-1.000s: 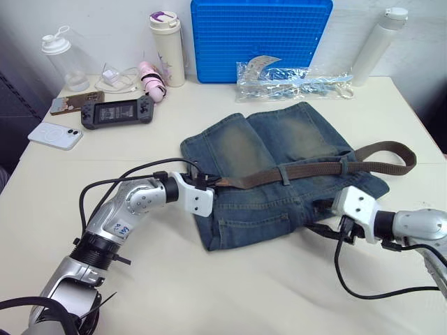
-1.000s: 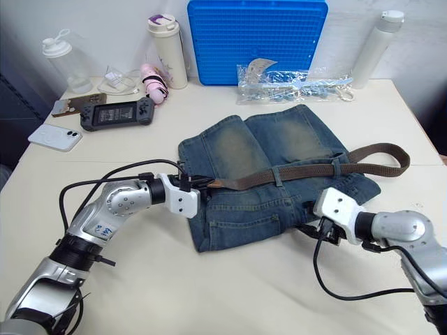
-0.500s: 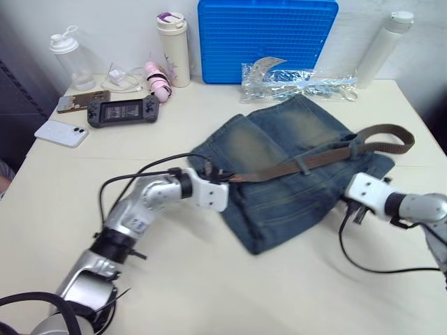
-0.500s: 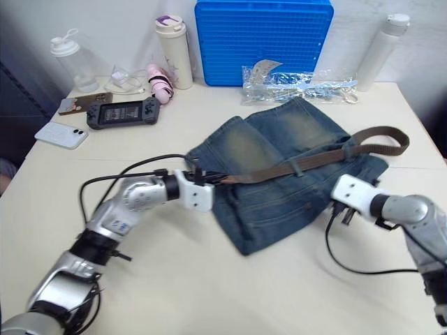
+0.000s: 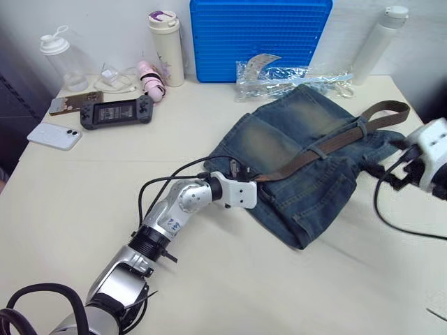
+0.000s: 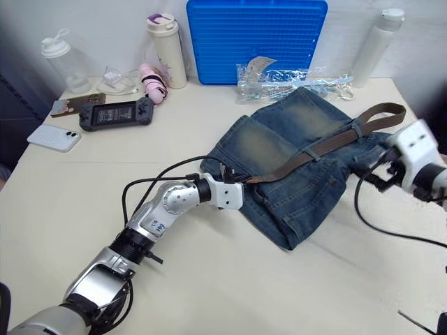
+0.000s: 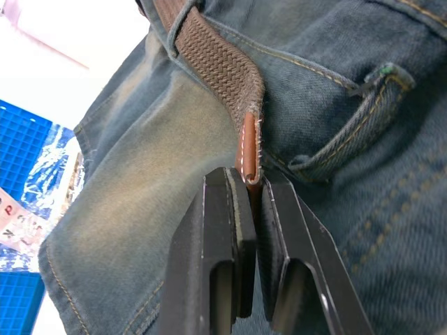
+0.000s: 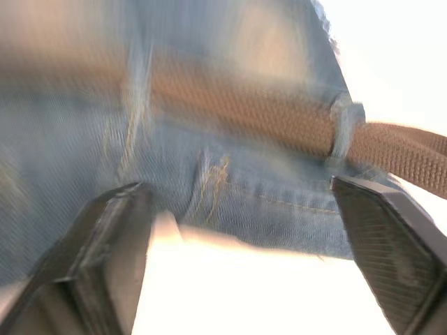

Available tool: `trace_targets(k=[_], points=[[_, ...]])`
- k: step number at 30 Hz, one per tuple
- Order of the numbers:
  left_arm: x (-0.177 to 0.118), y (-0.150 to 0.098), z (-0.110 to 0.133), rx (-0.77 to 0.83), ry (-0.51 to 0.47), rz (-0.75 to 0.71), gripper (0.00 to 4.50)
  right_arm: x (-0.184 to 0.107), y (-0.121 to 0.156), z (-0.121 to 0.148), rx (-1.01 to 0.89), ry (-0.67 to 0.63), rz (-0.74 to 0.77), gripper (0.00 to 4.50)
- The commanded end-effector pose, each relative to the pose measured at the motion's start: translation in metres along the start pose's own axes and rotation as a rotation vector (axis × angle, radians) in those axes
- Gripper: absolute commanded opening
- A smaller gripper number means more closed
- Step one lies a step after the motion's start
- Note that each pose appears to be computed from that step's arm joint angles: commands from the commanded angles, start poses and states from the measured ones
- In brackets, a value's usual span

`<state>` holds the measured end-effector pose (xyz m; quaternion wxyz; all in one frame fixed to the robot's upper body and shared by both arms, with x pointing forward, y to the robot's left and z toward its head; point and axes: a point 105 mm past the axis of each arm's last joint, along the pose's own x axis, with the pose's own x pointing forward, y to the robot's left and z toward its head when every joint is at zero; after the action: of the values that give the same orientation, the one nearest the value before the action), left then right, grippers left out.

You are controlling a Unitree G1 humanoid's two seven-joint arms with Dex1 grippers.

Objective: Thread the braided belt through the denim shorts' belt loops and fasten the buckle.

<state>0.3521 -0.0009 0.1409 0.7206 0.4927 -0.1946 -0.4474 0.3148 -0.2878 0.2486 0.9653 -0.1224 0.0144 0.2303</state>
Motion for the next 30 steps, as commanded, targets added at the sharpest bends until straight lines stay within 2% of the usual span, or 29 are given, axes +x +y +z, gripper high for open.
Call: trace_targets(k=[1,6,9,12,15,20,28,30], points=[[0.001,0.016,0.012,0.052,-0.039,0.071,0.0,-0.005,0.037,0.024,0.175,-0.12,0.08,4.18],[-0.001,0.03,0.015,0.098,-0.042,0.15,0.0,0.016,0.077,-0.009,0.589,-0.055,0.111,4.18],[-0.002,0.036,0.017,0.129,-0.048,0.18,0.0,0.033,0.103,-0.015,0.868,-0.117,0.182,4.18],[0.0,0.032,0.018,0.128,-0.058,0.179,0.0,0.047,0.111,-0.022,1.132,-0.171,0.158,4.18],[0.001,0.03,0.021,0.137,-0.07,0.175,0.0,0.059,0.113,-0.04,1.291,-0.139,0.078,4.18],[0.003,0.03,0.022,0.145,-0.077,0.176,0.0,0.069,0.113,-0.039,1.431,-0.148,0.055,4.18],[0.006,0.026,0.026,0.151,-0.093,0.161,0.0,0.078,0.117,-0.034,1.483,-0.147,0.081,4.18],[0.007,0.025,0.025,0.149,-0.091,0.157,0.0,0.08,0.118,-0.034,1.485,-0.144,0.082,3.62]])
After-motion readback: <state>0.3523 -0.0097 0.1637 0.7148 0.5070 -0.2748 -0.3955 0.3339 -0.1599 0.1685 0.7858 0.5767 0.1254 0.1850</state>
